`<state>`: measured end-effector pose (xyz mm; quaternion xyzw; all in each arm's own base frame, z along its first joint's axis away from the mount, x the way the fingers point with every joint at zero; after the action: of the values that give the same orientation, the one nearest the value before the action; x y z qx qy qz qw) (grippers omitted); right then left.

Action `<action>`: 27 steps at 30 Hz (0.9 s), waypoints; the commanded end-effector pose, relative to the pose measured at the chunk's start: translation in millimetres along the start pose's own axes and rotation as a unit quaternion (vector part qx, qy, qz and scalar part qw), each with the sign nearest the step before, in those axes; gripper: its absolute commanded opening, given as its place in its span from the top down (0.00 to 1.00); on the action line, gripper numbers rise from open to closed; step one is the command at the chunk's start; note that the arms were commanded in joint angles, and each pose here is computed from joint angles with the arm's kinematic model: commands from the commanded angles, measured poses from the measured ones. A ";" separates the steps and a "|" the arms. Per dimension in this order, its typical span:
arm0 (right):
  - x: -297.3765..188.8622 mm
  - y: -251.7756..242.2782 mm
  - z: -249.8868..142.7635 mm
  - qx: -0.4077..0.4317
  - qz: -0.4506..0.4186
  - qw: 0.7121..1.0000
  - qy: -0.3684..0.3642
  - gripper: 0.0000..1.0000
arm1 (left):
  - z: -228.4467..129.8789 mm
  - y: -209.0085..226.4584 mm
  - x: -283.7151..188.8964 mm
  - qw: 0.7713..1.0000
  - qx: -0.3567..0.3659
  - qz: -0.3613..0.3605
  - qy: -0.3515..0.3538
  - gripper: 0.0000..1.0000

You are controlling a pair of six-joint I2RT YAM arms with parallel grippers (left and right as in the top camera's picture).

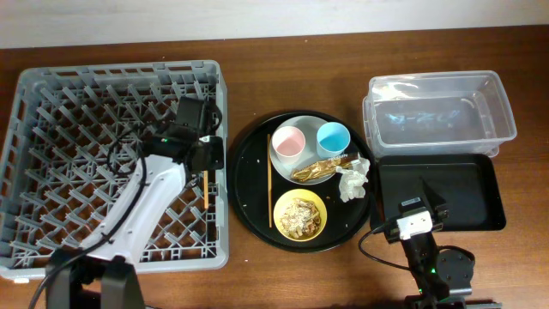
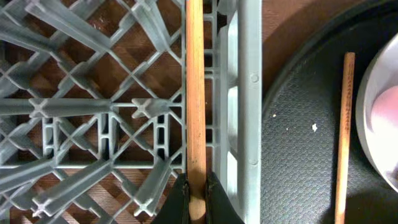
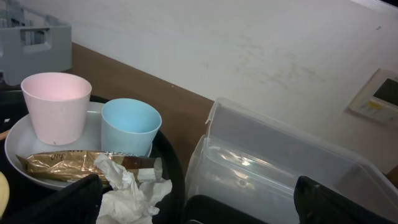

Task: Sort waste into correct bins and load items into the dishwasher rack
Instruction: 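Grasp the chopstick and place it upright in the rack, then reach the left gripper back to grasp the second chopstick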

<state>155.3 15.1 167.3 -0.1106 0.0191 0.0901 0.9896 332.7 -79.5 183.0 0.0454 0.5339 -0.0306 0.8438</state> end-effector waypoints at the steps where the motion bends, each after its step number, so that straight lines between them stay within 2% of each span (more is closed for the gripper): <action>1: 0.0 0.2 -2.2 -0.001 0.002 1.000 0.002 0.01 | 2.2 -0.3 1.0 1.000 0.014 -0.007 -0.002 1.00; 8: 0.0 0.3 -2.2 -0.001 0.002 1.000 0.002 0.01 | 5.4 -0.1 1.3 1.000 0.014 -0.004 -0.012 0.98; 9: 0.0 0.3 -2.2 -0.001 0.002 1.000 0.002 0.01 | 6.6 -0.3 1.4 1.000 0.014 -0.004 -0.016 0.91; 11: 0.0 0.2 -2.2 -0.001 0.002 1.000 0.002 0.01 | 8.7 -0.5 1.1 1.000 0.013 -0.005 -0.023 0.65; 13: 0.0 0.3 -2.2 -0.001 0.002 1.000 0.002 0.01 | 14.2 4.0 -2.8 0.999 0.012 0.023 -0.035 0.49; 14: 0.0 0.3 -2.2 -0.001 0.002 1.000 0.002 0.01 | 19.6 3.8 -10.1 0.999 0.011 0.020 -0.043 0.47; 17: 0.0 0.2 -2.2 -0.001 0.002 1.000 0.002 0.01 | 27.0 -21.0 -48.4 0.993 0.028 -0.084 -0.072 0.48; 19: 0.0 0.2 -2.2 -0.001 0.002 1.000 0.002 0.01 | 14.9 -50.3 -63.1 0.992 0.024 -0.110 -0.061 0.53; 21: 0.0 0.3 -2.2 -0.001 0.002 1.000 0.002 0.01 | 2.9 -77.8 -65.2 0.989 0.055 -0.129 -0.049 0.52; 22: 0.0 0.3 -2.2 -0.001 0.002 1.000 0.002 0.01 | -3.3 -98.6 -69.5 0.985 0.081 -0.145 -0.051 0.01; 24: 0.0 0.3 -2.2 -0.001 0.002 1.000 0.002 0.01 | -10.9 -115.8 -69.5 0.982 0.106 -0.147 -0.048 0.01; 25: 0.0 0.2 -2.2 -0.001 0.002 1.000 0.002 0.01 | -11.9 -116.7 -65.2 0.984 0.096 -0.141 -0.040 0.05; 26: 0.0 0.2 -2.2 -0.001 0.002 1.000 0.002 0.01 | -11.8 -115.7 -55.8 0.989 0.075 -0.120 -0.031 0.51; 27: 0.0 0.2 -2.2 -0.001 0.002 1.000 0.002 0.01 | -11.9 -114.7 -46.3 0.993 0.056 -0.098 -0.023 0.60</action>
<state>155.3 15.1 167.3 -0.1102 0.0191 0.0901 0.9896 281.0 -193.0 231.5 0.0497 0.4958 -0.2059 0.8422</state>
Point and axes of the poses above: each gripper's point midway between its finger pads, its own x axis out along the fingers, its own y axis along the line the jaws close on, z = x × y, the point moved 9 cm from there along -x, back along the fingers, and after that the axes turned 7 degrees about x, right-handed, at the moved point
